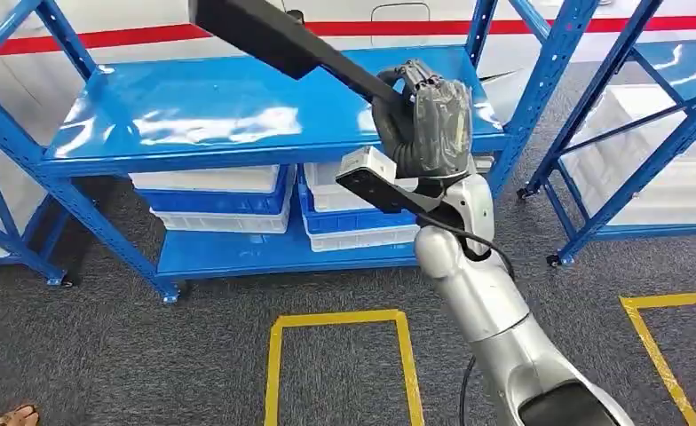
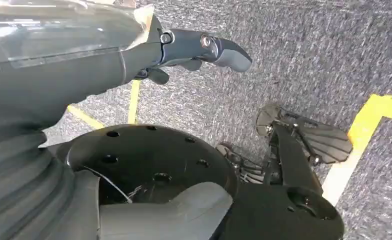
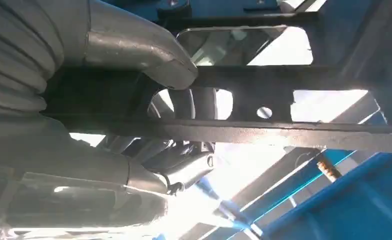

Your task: Take the parts from the cabinet and place them on the table.

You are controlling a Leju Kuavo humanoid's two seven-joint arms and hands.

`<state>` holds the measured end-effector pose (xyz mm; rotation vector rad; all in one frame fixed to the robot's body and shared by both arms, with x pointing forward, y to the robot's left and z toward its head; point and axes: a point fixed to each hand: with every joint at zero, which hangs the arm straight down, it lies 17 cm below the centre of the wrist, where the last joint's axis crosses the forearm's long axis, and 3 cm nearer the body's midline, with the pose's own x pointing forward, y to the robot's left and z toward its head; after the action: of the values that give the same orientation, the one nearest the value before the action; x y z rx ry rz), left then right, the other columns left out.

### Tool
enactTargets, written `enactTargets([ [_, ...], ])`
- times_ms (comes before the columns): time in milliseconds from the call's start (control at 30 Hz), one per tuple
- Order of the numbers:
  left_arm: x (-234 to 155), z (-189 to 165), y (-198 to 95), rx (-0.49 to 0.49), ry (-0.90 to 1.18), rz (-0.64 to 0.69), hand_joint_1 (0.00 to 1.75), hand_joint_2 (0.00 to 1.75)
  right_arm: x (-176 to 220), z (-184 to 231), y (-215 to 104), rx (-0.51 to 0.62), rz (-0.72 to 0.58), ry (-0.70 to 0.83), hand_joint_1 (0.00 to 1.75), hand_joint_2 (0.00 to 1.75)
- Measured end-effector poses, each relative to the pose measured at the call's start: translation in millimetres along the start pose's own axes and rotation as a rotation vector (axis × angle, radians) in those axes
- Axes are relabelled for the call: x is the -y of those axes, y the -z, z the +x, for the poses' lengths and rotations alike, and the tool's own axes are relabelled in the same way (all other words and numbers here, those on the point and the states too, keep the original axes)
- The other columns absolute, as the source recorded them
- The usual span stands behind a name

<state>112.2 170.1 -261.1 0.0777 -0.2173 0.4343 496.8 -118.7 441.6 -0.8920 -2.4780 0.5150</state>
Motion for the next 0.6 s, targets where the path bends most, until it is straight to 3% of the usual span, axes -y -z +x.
enactTargets([
  [300, 1, 2, 0, 0.009, 0.029, -0.018, 0.00, 1.75, 16, -24, -25, -0.033, -0.022, -0.026, 1.75, 1.75],
  [600, -1, 2, 1, 0.004, 0.016, -0.002, 0.00, 1.75, 28, -23, -18, -0.013, -0.045, -0.015, 1.75, 1.75],
])
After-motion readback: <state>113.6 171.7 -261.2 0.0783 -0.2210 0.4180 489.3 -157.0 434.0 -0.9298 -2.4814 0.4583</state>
